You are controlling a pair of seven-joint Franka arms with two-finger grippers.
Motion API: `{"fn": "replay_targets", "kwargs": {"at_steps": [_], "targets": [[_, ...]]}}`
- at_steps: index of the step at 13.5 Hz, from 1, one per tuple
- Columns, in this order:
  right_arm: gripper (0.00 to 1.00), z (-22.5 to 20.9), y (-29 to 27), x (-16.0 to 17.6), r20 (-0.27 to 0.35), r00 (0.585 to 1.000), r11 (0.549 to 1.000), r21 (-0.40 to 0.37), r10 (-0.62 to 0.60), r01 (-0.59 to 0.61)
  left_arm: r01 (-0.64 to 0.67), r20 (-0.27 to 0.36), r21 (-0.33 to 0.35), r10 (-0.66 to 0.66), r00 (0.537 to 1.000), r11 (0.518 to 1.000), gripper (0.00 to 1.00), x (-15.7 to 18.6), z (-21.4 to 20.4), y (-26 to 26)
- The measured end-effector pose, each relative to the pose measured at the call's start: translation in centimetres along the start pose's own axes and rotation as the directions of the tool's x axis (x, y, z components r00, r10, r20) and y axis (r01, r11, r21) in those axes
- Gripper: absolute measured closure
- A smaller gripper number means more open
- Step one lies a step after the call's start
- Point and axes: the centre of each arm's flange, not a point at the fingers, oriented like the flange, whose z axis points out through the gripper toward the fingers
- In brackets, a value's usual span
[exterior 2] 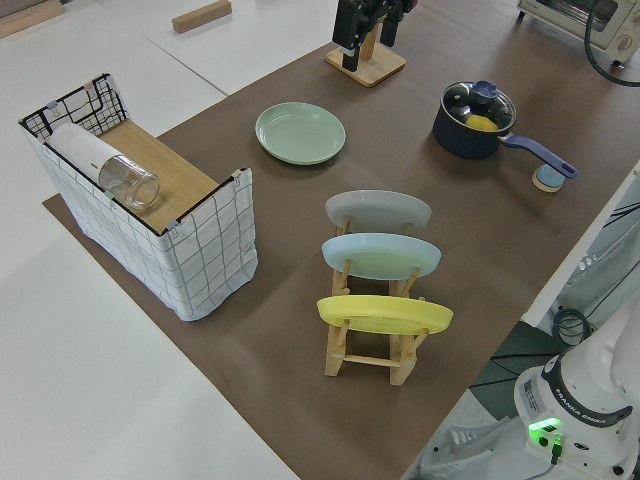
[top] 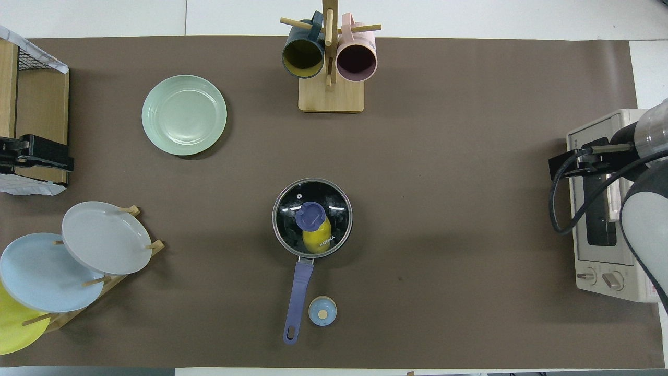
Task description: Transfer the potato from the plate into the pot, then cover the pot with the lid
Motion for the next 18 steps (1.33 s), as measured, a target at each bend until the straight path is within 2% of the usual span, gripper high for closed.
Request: {"fn": "replay_targets", "kwargs": {"at_steps": [18], "targets": [[0.00, 0.1, 1.7, 0.0, 0.005, 0.999, 0.999, 0.028, 0.037, -0.037, 0.000, 0.000, 0.000, 0.000, 1.000, 1.000, 0.00, 0.0, 0.0, 0.0]]}}
